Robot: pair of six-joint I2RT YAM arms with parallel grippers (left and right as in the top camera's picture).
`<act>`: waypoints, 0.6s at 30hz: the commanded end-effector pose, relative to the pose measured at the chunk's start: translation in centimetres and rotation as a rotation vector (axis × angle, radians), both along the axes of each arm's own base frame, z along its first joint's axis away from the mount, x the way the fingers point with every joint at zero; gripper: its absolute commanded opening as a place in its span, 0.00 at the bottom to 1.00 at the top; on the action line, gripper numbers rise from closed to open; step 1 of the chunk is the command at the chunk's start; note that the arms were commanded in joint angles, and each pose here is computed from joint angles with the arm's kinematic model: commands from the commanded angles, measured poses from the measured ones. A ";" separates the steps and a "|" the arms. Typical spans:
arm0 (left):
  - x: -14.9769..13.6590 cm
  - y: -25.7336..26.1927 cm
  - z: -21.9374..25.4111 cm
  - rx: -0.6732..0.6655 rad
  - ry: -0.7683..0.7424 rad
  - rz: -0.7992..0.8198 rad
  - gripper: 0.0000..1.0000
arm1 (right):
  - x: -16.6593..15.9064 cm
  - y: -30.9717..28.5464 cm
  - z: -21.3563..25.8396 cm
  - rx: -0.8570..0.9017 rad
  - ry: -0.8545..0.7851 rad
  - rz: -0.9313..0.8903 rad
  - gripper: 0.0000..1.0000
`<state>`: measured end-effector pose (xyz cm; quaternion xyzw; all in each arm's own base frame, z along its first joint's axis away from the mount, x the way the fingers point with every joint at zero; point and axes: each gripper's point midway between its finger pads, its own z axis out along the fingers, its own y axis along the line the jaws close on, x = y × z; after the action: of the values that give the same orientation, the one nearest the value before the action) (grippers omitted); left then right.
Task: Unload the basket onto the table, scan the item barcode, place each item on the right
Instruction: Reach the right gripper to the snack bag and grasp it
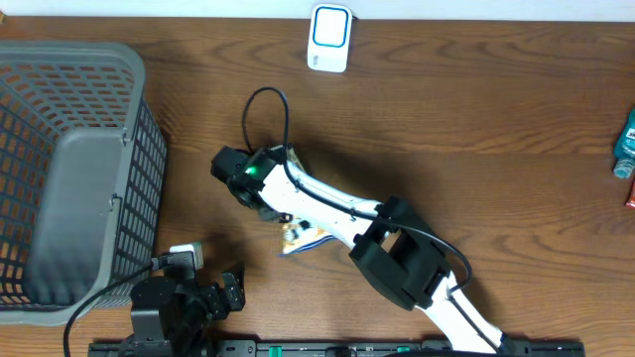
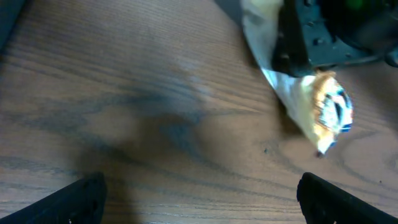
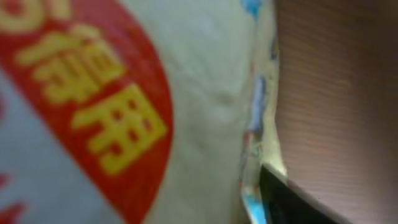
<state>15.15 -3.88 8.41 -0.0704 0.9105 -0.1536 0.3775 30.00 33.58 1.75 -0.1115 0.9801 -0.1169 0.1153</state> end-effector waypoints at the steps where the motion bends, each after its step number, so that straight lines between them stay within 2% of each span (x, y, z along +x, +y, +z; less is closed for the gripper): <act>1: -0.2 -0.2 0.0 -0.002 0.007 -0.014 0.98 | 0.0 -1.6 0.8 -0.032 -0.048 -0.132 0.26; 3: -0.2 -0.2 0.0 -0.002 0.007 -0.014 0.98 | -0.3 -2.0 1.3 -0.052 -0.009 -0.081 0.07; 4: -0.2 -0.2 0.0 -0.002 0.007 -0.014 0.98 | -0.4 -2.1 1.7 -0.054 0.011 -0.054 0.01; 8: -0.2 -0.2 0.0 -0.002 0.007 -0.014 0.98 | -0.2 -2.4 4.4 -0.005 0.109 0.066 0.01; 11: -0.2 -0.2 0.0 -0.002 0.007 -0.014 0.98 | -0.5 -1.8 7.0 0.146 0.236 0.238 0.01; 15: -0.2 -0.2 0.0 -0.002 0.007 -0.014 0.98 | -2.3 -0.6 11.3 0.539 0.441 0.616 0.01; 18: -0.2 -0.2 0.0 -0.002 0.007 -0.014 0.98 | -2.3 -1.2 13.8 0.805 0.510 0.682 0.01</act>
<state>15.15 -3.88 8.41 -0.0704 0.9105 -0.1536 0.3775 28.67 30.00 9.65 -0.2899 0.9473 0.1135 -0.0751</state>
